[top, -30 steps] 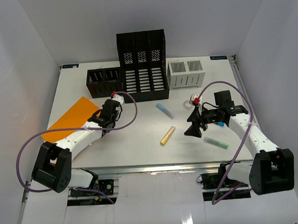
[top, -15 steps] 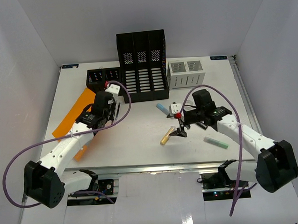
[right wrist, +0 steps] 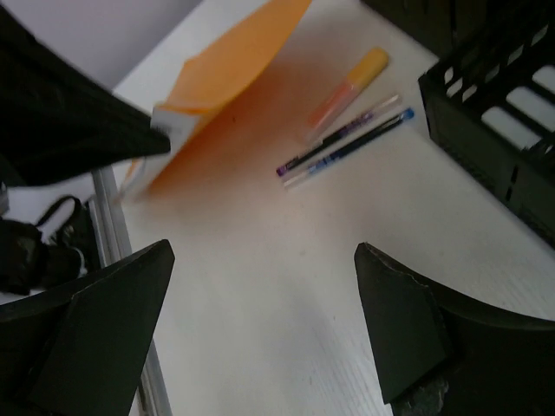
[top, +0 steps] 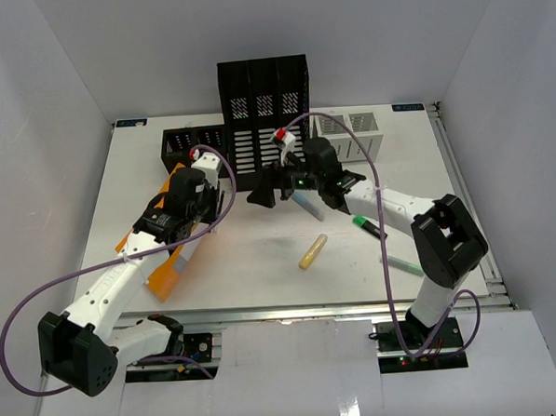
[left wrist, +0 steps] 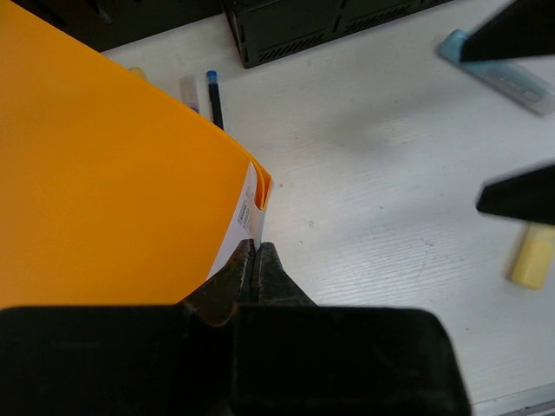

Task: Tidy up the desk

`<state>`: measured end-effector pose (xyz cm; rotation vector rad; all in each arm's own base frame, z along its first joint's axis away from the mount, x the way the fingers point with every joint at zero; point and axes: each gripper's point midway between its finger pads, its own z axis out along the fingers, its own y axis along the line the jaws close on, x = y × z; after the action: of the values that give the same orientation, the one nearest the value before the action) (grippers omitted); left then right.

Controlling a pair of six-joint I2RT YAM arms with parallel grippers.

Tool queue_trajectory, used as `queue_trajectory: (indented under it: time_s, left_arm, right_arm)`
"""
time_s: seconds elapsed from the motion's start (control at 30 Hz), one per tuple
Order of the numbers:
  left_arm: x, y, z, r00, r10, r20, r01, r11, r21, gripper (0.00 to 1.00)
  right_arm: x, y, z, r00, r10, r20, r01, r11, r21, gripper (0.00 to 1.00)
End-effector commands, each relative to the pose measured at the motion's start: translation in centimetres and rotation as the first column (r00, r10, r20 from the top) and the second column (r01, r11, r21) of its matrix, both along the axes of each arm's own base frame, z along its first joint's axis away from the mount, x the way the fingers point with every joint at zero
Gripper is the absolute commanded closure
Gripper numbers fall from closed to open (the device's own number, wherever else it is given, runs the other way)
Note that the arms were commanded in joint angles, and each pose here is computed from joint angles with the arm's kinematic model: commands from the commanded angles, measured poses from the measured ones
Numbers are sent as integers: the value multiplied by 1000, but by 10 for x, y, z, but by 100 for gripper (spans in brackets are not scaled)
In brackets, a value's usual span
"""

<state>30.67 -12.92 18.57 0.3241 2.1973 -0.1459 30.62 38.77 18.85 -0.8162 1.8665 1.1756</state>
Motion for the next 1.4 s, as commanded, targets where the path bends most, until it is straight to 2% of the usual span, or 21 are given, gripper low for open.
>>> queue_trajectory:
  time_s: [0.0,0.03,0.07,0.1,0.13,0.23,0.3,0.4,0.47,0.63,0.8,0.9,1.0,1.1,1.27,1.37]
  left_arm:
    - [-8,-16,36,997,-38,70,47,990,-131,100]
    - [-10,-16,38,996,-43,73,53,989,-138,100]
    - [-12,-17,41,996,-52,79,63,987,-147,100]
    - [-14,-17,43,995,-56,81,68,986,-152,100]
    - [-16,-18,44,995,-60,83,73,985,-156,100]
    - [-24,-20,51,992,-87,96,103,979,-178,100]
    - [-29,-24,52,989,-112,93,129,972,-197,100]
    - [-39,-32,55,982,-163,92,181,955,-236,100]
    - [-45,-36,55,978,-189,89,205,945,-255,100]
    - [-58,-41,60,970,-227,90,244,925,-292,100]
    - [-65,-41,69,966,-237,104,258,916,-308,100]
    - [-71,-42,79,962,-247,120,273,906,-323,100]
    - [-76,-42,90,957,-252,141,285,898,-335,100]
    - [-82,-41,99,953,-258,161,299,889,-346,100]
    - [-92,-41,109,944,-273,187,325,871,-368,100]
    - [-97,-41,114,940,-275,203,334,864,-377,100]
  right_arm:
    - [14,22,53,996,88,20,-90,983,159,9]
    - [-3,25,63,956,250,154,-276,945,175,10]
    - [-34,21,71,854,443,272,-498,848,183,8]
    - [-51,14,75,752,540,379,-629,759,167,7]
    - [-52,10,77,697,545,466,-666,733,139,6]
    - [-44,4,83,528,508,681,-713,701,29,5]
    - [-35,0,80,464,509,725,-729,685,-15,3]
    - [-29,3,82,418,507,754,-741,670,-40,3]
    - [-22,10,89,364,487,794,-734,675,-77,3]
    - [-11,31,71,139,545,827,-636,689,-347,4]
    - [-19,48,70,38,552,833,-609,674,-419,3]
    - [-33,63,63,8,569,822,-619,649,-443,1]
    - [-44,72,51,-56,597,800,-612,613,-500,1]
    - [-53,79,37,-93,626,774,-602,584,-545,9]
    - [-52,83,31,-115,646,755,-577,575,-580,25]
    - [-48,81,35,-133,651,747,-551,578,-602,45]
